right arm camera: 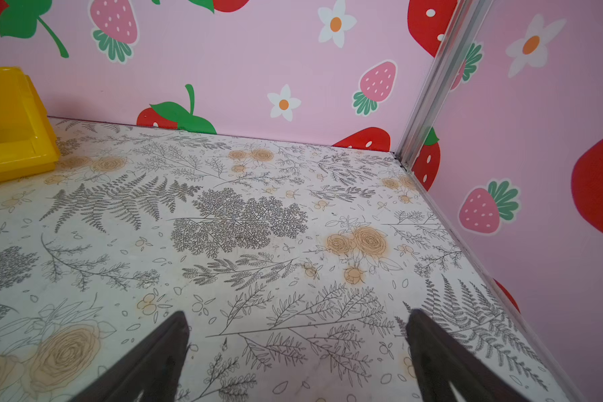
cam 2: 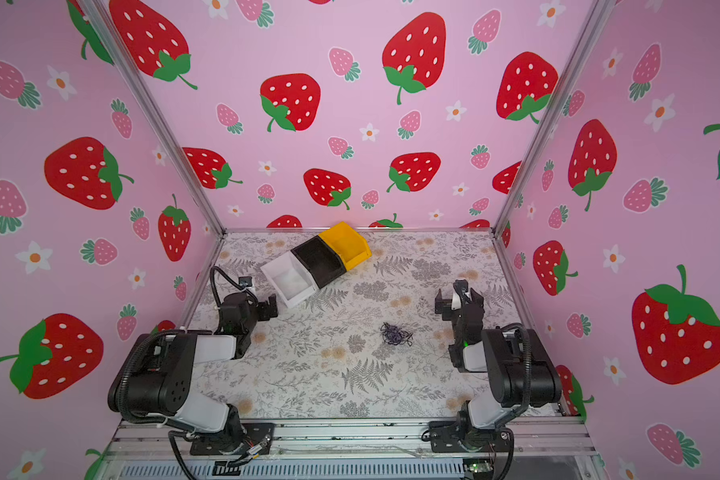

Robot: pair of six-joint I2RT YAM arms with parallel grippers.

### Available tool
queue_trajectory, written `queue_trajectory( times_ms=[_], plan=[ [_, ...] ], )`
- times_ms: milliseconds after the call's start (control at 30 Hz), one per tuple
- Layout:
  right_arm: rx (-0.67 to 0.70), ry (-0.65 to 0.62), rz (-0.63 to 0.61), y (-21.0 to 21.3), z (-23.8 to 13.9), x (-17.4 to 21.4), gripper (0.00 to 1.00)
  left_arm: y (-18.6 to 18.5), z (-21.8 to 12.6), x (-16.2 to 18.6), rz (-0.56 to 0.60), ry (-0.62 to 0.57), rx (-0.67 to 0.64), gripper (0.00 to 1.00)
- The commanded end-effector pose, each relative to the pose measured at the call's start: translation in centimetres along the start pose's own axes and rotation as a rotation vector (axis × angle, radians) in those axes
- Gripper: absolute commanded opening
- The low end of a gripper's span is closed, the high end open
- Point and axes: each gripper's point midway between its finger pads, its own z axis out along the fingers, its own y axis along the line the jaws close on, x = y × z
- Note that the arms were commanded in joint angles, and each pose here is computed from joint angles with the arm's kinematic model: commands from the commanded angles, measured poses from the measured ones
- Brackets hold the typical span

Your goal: Untangle the cables

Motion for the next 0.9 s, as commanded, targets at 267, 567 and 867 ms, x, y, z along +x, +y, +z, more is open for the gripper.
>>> queue_trajectory(
  times_ms=[267, 567, 867],
  plan=[
    [0.008, -0.022, -0.001, -0.21, 0.07, -0.56, 0.99, -0.19, 0.35, -1.56, -0.010, -0.036, 0.014, 0.99],
    [0.004, -0.024, -0.002, -0.13, -0.04, -0.55, 0.99, -0.22, 0.39, -1.56, -0.009, -0.034, 0.016, 0.99],
    [0.005, -0.027, -0.002, -0.16, -0.07, -0.61, 0.99, -0.22, 0.36, -1.60, -0.009, -0.036, 0.016, 0.99]
  ],
)
